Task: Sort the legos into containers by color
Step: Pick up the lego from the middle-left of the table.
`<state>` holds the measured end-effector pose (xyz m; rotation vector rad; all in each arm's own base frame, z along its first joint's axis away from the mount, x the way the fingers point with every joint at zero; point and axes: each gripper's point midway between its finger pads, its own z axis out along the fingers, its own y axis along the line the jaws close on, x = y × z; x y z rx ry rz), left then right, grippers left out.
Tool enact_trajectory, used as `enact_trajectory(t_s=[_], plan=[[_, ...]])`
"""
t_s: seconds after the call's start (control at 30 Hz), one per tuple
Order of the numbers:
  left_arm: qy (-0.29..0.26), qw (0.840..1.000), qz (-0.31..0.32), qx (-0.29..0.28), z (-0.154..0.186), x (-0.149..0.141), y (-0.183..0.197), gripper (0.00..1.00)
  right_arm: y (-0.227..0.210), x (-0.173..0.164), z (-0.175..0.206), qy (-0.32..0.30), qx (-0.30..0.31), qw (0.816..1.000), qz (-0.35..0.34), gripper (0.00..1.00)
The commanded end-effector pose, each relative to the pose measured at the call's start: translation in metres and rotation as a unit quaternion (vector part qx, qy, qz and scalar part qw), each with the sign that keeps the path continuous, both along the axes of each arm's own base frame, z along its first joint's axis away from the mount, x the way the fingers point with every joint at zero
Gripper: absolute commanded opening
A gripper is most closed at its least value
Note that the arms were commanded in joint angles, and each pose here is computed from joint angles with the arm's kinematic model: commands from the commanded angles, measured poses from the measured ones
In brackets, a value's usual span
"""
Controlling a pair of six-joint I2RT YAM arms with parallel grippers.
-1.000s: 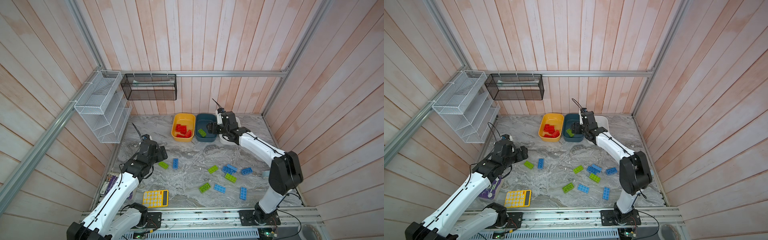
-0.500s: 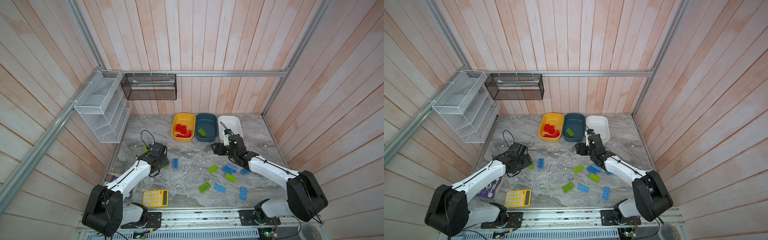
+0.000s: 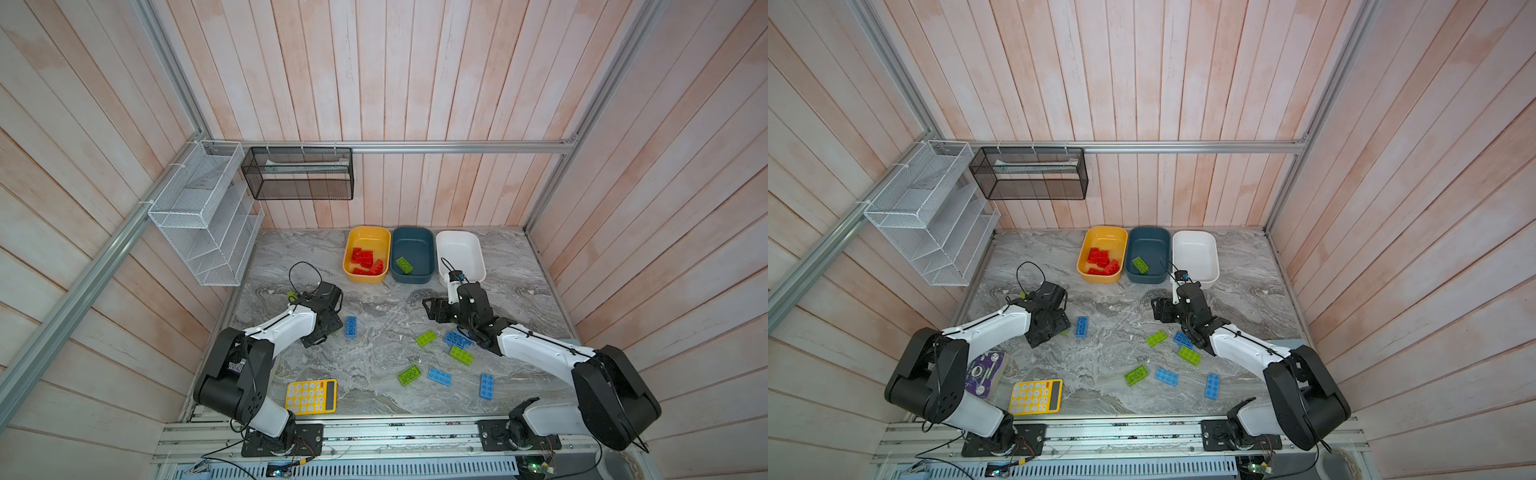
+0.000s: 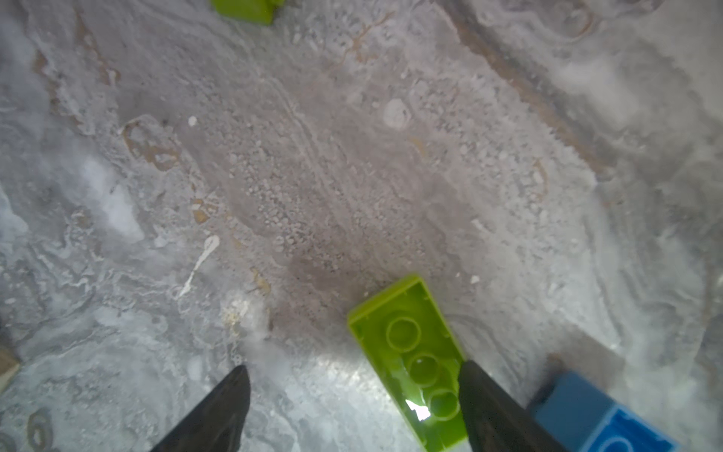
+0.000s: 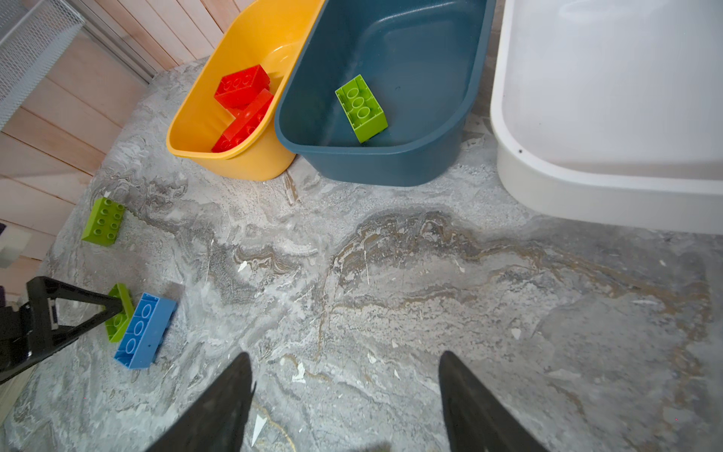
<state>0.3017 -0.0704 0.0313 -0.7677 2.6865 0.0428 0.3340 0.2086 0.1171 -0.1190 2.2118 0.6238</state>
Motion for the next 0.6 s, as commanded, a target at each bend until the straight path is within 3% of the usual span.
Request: enact_trajectory(t_s=[0.0,0.3,0.57], plan=[[-0.005,1.0,0.01,0.014,0.003,0.009,0.001,0.85,0.001,0.001,0.006,-0.02,0.003,1.0,-0.004,0.75],[0.009,1.0,0.006,0.017,-0.01,0.016,-0.003,0.8,0.003,0.0,0.006,-0.021,0.006,1.0,0.0,0.75],[0.011,1.0,0.0,0.021,-0.013,0.021,-0.006,0.57,0.006,0.0,0.003,-0.018,0.004,1.0,0.003,0.74]])
